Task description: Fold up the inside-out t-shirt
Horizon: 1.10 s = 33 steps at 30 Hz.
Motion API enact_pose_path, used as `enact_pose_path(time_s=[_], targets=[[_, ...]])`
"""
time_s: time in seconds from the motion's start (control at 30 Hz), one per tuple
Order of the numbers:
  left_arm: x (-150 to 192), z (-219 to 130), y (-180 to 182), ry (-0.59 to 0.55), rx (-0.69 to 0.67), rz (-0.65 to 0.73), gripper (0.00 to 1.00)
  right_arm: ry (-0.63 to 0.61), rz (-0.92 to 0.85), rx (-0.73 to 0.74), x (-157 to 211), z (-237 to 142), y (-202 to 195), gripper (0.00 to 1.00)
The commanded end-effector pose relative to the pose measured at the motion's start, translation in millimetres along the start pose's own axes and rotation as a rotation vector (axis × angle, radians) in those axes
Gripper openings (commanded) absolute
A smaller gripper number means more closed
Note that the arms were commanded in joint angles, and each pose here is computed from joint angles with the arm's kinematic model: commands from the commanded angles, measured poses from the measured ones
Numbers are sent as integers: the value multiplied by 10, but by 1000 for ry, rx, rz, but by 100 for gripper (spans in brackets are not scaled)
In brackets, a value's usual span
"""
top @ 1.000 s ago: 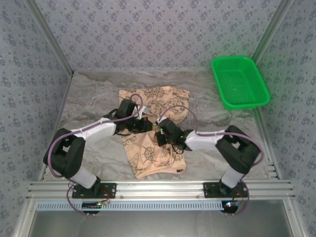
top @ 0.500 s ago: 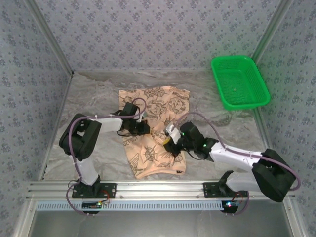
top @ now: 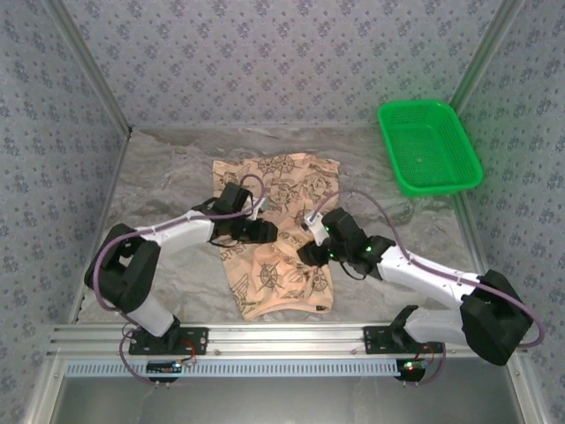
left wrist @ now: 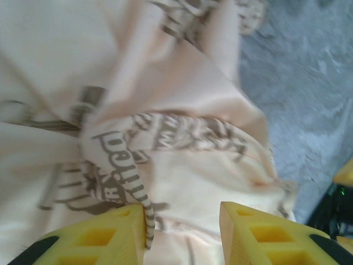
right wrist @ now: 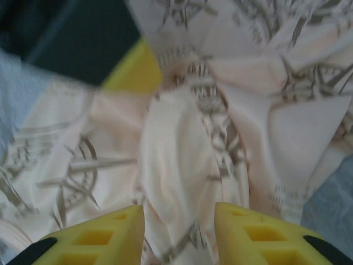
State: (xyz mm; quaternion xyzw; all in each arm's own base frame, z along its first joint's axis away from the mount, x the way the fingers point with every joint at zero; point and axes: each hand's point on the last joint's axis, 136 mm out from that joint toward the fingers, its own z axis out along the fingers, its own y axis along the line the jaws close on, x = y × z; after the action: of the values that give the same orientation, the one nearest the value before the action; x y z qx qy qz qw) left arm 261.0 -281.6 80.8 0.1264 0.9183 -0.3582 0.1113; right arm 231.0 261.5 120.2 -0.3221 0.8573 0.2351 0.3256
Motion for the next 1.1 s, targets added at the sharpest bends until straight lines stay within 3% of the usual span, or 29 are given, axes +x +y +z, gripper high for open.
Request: enact_pose_path(time_s=[0.0,0.33,0.37,0.5,0.57,0.77,0.87,0.93,1.07], targets=[[156,53,63,68,-22,-20,39,77,7,14,63,95,-2,43],[168,293,25,99,-30,-2,39,188,45,-23,353,450,106,43],[155,296,31,95,-38,-2,40,194,48,-14,375,471,90,40],[66,225,52,70,-81,9,43,177,93,-51,283,494,115,7],[26,136,35,51,-89,14,44,156,145,-124,182,446,201,0],[-106,-336,192,-38,-199,33,48,105,275,-374,-110,152,539,0],[-28,-346,41,-24,-214,144,49,138,348,-289,53,163,287,0],[54,-227,-127,6,-185,209,48,179,376,-154,255,210,-8,0],[87,48,-356,4,-96,275,48,198,439,-56,463,289,-365,6]])
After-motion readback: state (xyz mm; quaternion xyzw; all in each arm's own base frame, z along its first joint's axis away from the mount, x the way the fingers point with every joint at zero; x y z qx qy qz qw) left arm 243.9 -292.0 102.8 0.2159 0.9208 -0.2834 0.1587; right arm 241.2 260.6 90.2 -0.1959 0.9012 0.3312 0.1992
